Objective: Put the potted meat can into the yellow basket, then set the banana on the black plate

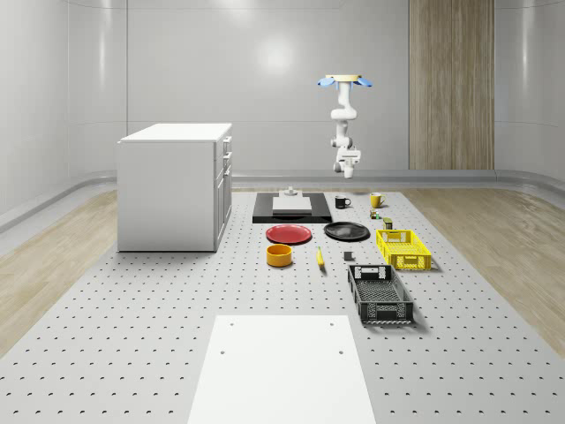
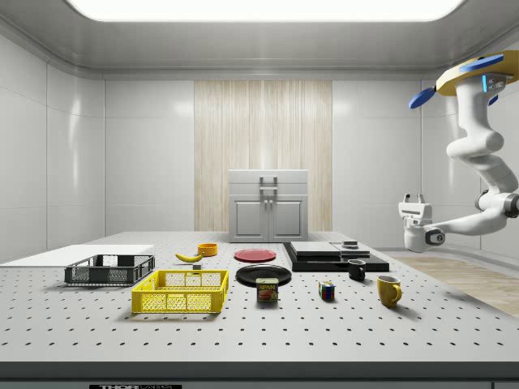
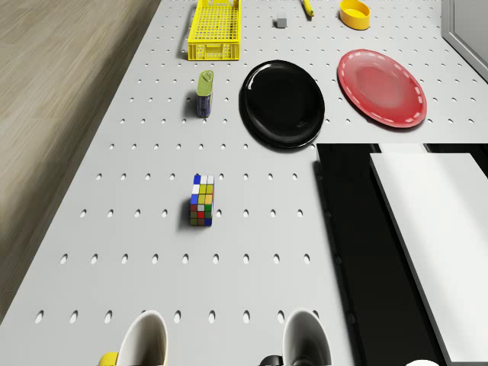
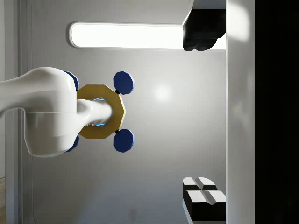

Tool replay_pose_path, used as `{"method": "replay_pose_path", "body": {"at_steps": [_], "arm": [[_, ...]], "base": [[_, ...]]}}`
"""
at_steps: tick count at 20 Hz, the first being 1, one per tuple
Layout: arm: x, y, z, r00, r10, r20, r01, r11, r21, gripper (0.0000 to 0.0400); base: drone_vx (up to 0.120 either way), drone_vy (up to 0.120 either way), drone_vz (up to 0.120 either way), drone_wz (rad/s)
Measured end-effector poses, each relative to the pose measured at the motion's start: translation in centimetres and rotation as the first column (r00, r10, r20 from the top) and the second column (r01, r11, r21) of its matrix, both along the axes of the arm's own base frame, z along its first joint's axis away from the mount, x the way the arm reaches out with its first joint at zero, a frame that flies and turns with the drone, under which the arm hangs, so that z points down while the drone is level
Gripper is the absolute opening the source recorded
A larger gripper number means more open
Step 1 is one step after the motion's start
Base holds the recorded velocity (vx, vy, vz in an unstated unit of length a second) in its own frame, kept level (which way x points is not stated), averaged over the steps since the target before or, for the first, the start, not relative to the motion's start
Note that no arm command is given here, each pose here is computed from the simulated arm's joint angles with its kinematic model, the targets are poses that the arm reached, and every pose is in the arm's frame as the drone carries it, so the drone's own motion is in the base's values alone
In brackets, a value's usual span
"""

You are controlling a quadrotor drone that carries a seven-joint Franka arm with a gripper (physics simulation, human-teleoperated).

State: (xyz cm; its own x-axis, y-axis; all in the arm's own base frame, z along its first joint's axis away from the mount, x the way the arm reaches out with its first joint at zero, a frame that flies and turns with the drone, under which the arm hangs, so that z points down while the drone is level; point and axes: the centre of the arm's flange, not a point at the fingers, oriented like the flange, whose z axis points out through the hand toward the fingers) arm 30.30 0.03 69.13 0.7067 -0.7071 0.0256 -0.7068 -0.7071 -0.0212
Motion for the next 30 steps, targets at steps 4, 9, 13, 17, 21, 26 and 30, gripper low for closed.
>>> {"method": "replay_pose_path", "body": {"at_steps": [4,9,13,17,21,26,30], "arm": [[-0.03,0.0,0.0,1.0,0.0,0.003,0.0,1.0,-0.003,0.04],[-0.07,0.1,0.0,1.0,0.0,0.0068,0.0,1.0,-0.011,0.04],[-0.1,0.3,0.0,1.0,0.0,0.0099,0.001,1.0,-0.025,0.04],[-0.13,0.5,0.0,1.0,-0.001,0.0129,0.001,0.999,-0.053,0.04],[-0.16,1.1,-0.1,1.0,-0.001,0.0159,0.003,0.994,-0.107,0.04],[-0.18,2.5,-0.3,1.0,-0.003,0.0199,0.008,0.968,-0.249,0.04],[-0.18,4.7,-1.2,1.0,-0.005,0.0233,0.015,0.882,-0.472,0.04]], "base": [[0.12,0.12,0.0,0.0],[0.12,0.12,0.0,0.0],[0.12,0.12,0.0,0.0],[0.12,0.12,0.0,0.0],[0.12,0.12,0.0,0.0],[0.12,0.12,0.0,0.0],[0.12,0.12,0.0,0.0]]}}
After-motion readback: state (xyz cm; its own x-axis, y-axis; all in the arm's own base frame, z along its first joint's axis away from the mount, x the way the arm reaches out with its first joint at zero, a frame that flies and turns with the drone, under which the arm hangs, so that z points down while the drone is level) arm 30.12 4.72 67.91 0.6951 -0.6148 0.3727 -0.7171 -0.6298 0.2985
